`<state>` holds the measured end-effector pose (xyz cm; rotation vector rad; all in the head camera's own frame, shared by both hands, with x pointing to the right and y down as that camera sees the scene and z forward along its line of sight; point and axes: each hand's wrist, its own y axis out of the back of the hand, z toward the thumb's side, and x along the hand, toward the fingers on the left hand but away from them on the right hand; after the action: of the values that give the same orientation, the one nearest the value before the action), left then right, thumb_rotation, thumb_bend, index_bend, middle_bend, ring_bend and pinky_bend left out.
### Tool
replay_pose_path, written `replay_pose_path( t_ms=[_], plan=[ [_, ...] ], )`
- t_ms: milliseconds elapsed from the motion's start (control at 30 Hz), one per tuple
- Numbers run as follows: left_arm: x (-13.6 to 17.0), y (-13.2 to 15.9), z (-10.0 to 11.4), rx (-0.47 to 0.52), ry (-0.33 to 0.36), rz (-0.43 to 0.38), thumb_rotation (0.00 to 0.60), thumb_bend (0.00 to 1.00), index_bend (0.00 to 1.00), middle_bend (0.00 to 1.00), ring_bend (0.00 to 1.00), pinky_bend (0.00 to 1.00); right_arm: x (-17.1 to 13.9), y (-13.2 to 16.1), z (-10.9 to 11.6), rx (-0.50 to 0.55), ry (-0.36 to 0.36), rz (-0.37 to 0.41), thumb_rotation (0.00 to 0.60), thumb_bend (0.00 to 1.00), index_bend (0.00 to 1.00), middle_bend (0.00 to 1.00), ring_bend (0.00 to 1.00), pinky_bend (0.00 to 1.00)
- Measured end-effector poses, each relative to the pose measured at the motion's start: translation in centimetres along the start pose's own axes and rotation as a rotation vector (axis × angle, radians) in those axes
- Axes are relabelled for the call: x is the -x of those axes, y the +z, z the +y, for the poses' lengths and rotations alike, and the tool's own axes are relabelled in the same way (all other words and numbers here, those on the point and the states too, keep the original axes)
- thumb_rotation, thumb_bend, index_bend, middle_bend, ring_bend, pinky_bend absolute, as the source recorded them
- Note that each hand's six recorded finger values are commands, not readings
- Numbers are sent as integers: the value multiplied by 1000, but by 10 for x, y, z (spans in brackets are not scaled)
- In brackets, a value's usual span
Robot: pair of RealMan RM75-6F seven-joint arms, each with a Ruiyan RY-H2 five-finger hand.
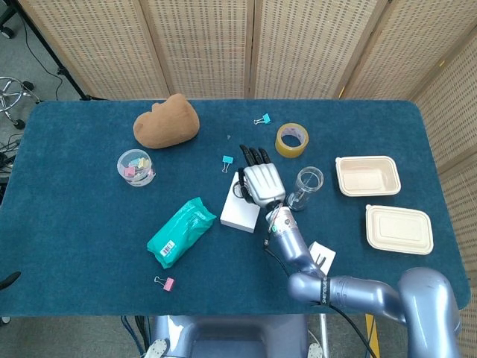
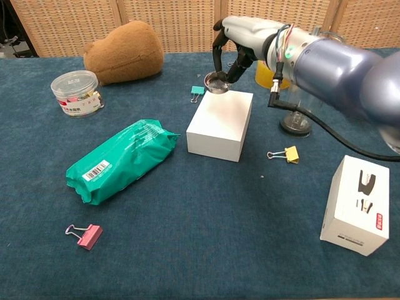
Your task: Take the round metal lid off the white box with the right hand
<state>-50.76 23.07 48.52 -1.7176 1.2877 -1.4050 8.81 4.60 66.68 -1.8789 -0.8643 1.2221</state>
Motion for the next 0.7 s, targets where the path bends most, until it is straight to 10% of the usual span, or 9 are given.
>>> replay_pose_path(
  t_ms=[700],
  plan=[
    [3,6,-4,-11,3,-6,600,43,0,0,0,0,-43,-59,124,-30,-147,-74,600,675,643,0,0,0]
  ],
)
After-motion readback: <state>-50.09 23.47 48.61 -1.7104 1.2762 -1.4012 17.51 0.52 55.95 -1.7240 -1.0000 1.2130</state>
